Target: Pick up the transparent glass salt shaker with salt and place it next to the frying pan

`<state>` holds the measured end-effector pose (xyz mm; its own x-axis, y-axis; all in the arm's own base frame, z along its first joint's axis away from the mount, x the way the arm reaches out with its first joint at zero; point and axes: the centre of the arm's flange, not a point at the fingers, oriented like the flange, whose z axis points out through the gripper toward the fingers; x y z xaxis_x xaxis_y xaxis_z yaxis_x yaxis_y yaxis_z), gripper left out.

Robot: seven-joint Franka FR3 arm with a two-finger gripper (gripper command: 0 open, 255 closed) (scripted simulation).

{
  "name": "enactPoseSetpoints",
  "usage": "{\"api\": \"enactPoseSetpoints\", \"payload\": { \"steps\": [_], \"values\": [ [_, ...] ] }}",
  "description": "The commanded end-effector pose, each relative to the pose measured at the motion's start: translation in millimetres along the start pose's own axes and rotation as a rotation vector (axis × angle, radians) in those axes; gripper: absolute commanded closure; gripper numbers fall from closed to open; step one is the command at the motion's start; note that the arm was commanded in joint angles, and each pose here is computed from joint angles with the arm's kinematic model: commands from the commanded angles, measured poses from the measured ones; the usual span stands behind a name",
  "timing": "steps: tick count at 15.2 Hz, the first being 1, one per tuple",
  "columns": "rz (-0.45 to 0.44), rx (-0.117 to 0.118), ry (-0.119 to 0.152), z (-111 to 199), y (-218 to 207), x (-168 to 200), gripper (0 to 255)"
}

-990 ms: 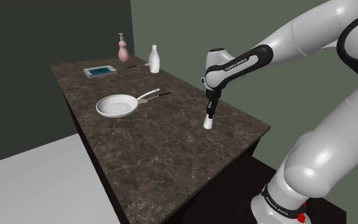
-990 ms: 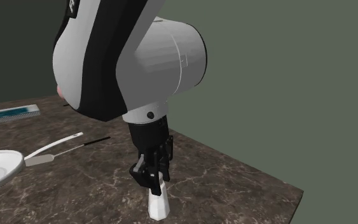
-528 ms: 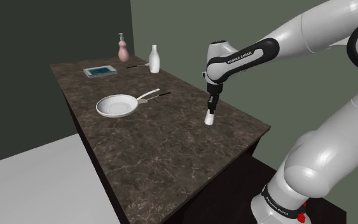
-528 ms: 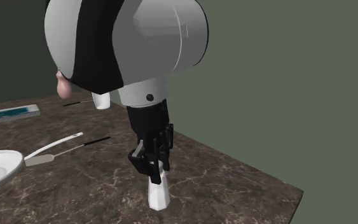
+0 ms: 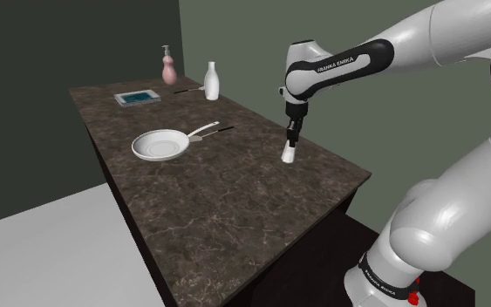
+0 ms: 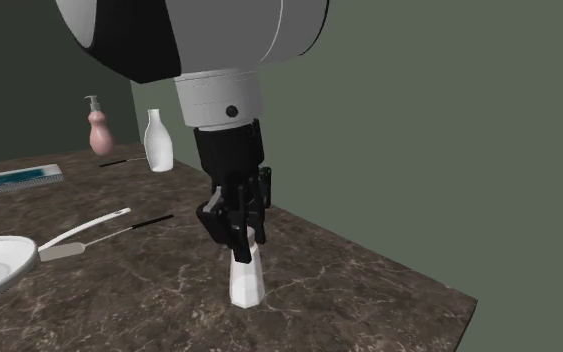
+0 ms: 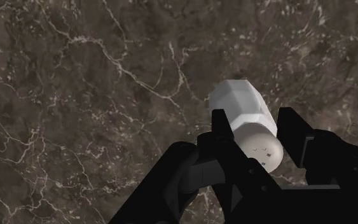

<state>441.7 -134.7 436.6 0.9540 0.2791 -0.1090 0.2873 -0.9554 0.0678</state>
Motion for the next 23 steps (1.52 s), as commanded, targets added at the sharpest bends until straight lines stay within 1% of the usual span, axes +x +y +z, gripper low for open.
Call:
{"api": "enactPoseSetpoints", "payload": {
  "steps": [1, 19, 20, 23],
  "values": [
    [0.000, 0.000, 0.000, -10.7, 1.3, -1.7, 255],
    [0.000, 0.000, 0.000, -104.9, 7.8, -12.1, 255],
    [0.000, 0.000, 0.000, -105.8, 7.8, -12.2, 255],
    [0.000, 0.000, 0.000, -109.2, 21.6, 24.8, 255]
  ]
}}
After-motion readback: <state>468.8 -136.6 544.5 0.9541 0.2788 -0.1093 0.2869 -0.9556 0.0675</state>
